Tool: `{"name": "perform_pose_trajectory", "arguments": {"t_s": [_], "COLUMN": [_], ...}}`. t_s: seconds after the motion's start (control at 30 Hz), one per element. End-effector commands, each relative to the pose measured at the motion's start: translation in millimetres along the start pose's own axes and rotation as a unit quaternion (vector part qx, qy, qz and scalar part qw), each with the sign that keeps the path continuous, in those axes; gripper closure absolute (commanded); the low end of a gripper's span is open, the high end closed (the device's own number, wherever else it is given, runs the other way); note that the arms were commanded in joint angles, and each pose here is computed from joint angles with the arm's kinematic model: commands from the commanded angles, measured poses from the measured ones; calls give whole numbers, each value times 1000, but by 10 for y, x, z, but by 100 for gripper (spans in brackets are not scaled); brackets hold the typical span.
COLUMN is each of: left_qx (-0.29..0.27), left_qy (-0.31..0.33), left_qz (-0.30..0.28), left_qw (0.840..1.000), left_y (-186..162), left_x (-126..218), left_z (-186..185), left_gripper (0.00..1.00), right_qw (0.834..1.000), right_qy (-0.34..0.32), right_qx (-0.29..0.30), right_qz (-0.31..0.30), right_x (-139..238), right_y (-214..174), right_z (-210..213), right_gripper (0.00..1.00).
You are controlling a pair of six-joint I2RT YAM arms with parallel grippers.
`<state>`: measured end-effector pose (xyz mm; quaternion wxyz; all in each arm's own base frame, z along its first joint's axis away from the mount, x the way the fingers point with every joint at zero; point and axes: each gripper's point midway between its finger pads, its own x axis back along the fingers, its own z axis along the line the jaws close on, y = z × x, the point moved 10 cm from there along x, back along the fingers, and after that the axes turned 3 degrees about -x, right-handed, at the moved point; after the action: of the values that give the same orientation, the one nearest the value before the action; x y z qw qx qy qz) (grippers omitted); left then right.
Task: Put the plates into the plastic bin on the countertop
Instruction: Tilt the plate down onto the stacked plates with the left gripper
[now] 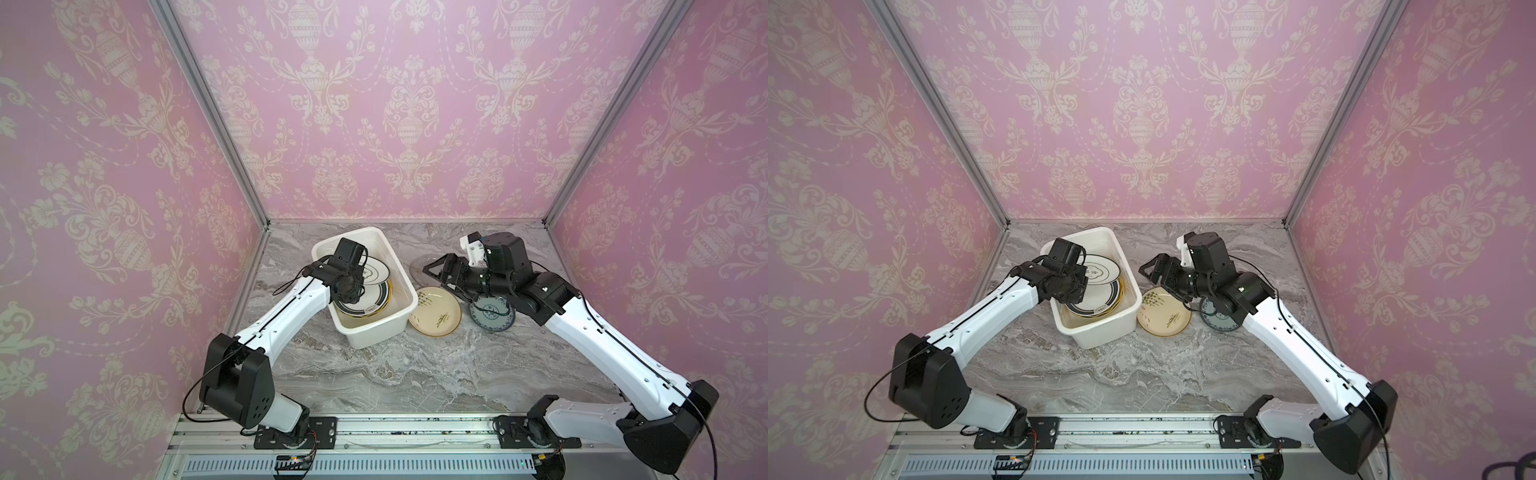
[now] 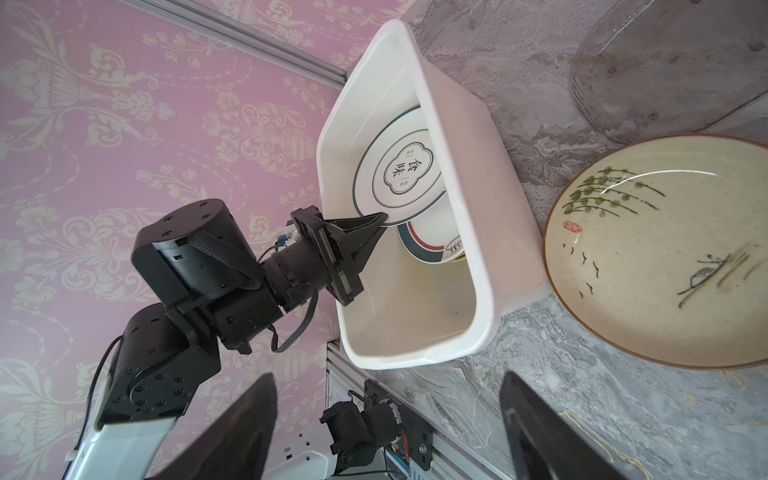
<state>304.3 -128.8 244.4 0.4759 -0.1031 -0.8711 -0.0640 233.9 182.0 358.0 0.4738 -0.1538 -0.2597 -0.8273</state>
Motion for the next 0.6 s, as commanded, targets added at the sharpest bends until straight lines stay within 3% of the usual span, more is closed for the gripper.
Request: {"name": "perform_pose_trajectory", "arguments": {"t_s": [0.0, 0.17, 0.57], "left_qx": [49, 95, 143], "left_qy": [7, 13, 47], "left_qz": [-32, -75, -104], "left_qw": [998, 993, 983], "left_y": [-61, -150, -236], "left_x": [60, 37, -220], "left_z": [-42, 39, 138], "left_gripper": [100, 100, 100], "right_qw": [1000, 1000, 1000], "right_qy": [10, 11, 15], "right_qx": [2, 4, 3], "right_qz": [-14, -17, -19], "right_x": [62, 97, 124], "right_y": [-30, -49, -80], "right_z": [11, -10, -45], "right_gripper": [15, 15, 15]}}
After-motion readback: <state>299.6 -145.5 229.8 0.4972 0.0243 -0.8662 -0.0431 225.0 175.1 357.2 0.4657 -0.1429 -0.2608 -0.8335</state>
